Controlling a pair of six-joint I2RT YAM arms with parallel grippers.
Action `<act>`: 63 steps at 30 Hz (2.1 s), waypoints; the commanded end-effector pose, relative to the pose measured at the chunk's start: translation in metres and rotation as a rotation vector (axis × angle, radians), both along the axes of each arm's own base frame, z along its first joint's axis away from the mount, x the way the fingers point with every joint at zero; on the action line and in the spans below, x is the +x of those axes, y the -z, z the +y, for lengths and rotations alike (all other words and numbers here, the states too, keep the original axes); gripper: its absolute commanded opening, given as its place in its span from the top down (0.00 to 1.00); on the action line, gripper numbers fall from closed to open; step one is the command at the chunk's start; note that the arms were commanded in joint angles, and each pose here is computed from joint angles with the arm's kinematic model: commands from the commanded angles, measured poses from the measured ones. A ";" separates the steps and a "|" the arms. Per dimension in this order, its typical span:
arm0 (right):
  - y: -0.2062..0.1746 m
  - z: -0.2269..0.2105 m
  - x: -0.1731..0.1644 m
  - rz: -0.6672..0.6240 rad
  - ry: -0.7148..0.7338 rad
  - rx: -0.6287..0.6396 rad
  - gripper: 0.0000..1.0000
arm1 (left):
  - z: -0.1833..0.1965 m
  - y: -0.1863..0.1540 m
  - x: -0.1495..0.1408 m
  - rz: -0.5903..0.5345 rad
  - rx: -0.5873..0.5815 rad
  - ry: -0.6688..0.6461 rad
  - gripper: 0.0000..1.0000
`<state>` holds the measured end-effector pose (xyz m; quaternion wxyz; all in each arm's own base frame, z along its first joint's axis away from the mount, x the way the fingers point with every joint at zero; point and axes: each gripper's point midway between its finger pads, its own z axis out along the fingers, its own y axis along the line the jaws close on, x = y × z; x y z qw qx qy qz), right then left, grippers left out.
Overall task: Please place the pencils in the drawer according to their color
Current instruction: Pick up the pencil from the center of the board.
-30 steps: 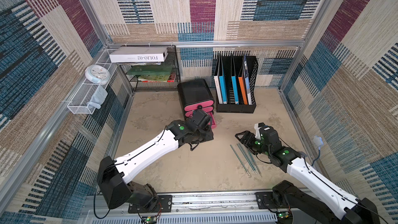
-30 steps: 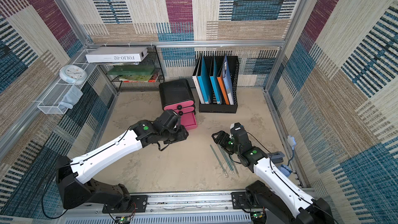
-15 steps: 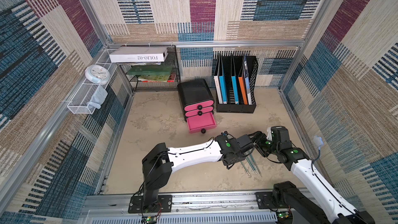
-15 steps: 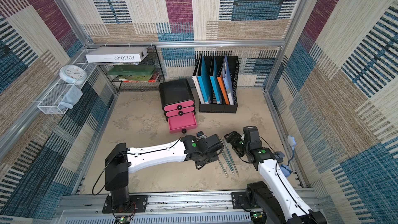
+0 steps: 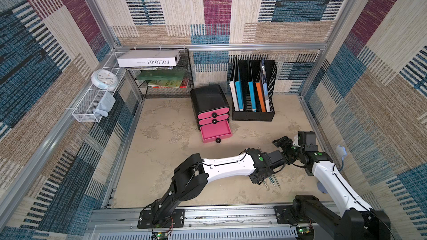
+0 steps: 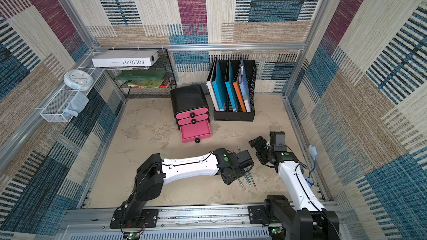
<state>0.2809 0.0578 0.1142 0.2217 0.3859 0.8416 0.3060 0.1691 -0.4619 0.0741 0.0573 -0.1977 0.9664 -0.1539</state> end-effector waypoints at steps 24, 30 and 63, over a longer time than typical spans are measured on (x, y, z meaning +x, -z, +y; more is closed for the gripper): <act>-0.011 0.003 0.008 -0.054 -0.014 0.029 0.21 | 0.015 0.047 0.039 0.064 0.177 0.020 0.57; -0.016 0.004 0.010 -0.070 -0.007 0.041 0.21 | 0.022 0.051 0.037 0.083 0.215 0.022 0.60; -0.025 0.024 0.001 -0.141 -0.078 0.153 0.21 | 0.042 0.024 0.045 0.001 0.250 0.104 1.00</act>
